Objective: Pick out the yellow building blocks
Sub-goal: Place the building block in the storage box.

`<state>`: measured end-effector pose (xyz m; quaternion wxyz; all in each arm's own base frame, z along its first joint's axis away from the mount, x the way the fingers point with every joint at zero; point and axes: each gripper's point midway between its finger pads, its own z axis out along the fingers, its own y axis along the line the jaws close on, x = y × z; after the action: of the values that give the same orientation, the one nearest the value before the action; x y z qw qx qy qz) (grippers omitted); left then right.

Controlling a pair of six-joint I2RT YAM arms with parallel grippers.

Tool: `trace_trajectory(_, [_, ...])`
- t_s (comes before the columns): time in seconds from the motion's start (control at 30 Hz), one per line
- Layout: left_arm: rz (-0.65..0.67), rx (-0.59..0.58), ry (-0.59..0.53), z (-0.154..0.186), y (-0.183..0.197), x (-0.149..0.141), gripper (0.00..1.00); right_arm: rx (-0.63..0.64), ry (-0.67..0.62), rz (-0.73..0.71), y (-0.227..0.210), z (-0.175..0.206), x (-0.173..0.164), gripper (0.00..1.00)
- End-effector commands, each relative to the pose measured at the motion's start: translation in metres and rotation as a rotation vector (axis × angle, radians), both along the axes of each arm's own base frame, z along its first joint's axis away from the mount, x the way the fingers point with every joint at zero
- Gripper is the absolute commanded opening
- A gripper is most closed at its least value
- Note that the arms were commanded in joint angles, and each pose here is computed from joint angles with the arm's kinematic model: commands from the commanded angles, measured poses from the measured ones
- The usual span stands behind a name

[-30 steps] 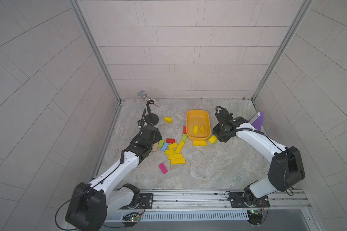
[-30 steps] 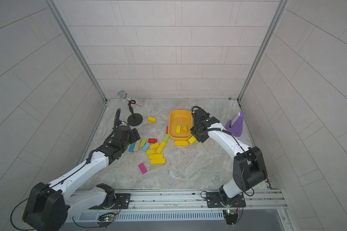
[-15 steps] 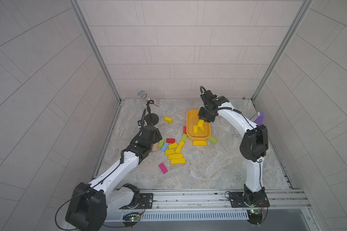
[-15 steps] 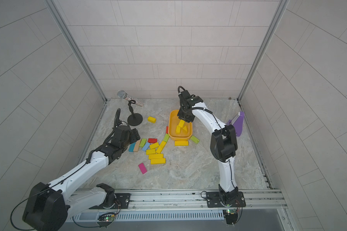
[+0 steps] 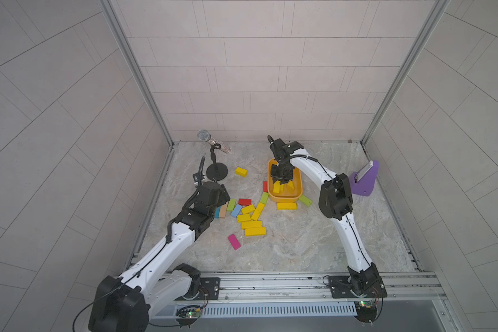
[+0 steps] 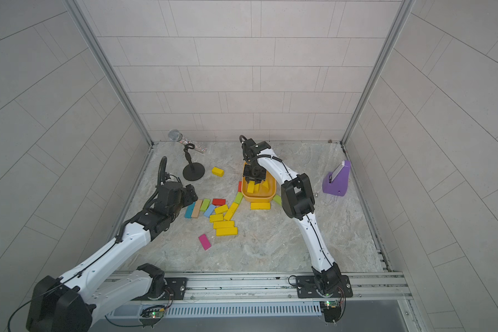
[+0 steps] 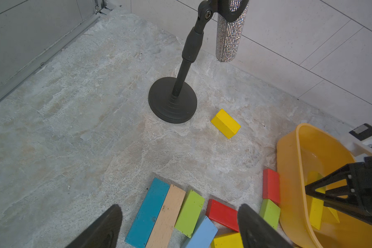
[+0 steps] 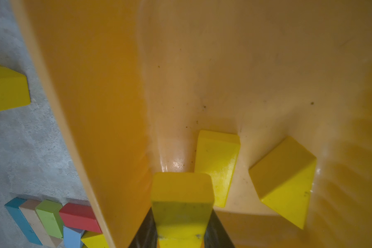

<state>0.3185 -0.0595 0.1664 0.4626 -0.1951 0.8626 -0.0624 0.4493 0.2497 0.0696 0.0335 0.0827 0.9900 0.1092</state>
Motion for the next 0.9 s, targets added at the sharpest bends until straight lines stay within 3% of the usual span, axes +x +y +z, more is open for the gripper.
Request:
trace_trajectory(0.0, [0.017,0.004,0.024,-0.007,0.004,-0.004,0.89,0.035,0.055,0.014,0.010,-0.013,-0.006,0.18])
trace_trajectory(0.07, [0.013,-0.002,0.029,-0.008,0.003,-0.004,0.89,0.060,0.089,0.024,0.015,-0.017,-0.009,0.23])
trace_trajectory(0.2, [0.009,-0.005,0.034,-0.010,0.002,-0.005,0.89,0.056,0.108,0.048,0.015,-0.013,-0.011,0.41])
trace_trajectory(0.27, [0.010,-0.009,0.034,-0.010,0.002,-0.004,0.89,0.051,0.103,0.048,0.012,-0.008,-0.012,0.45])
trace_trajectory(0.5, [0.007,-0.024,0.036,-0.010,-0.001,-0.003,0.89,0.020,-0.023,0.057,-0.005,0.044,-0.004,0.50])
trace_trajectory(0.87, [0.005,-0.048,0.057,-0.024,-0.006,0.000,0.88,-0.034,-0.381,0.155,-0.027,0.143,-0.013,0.50])
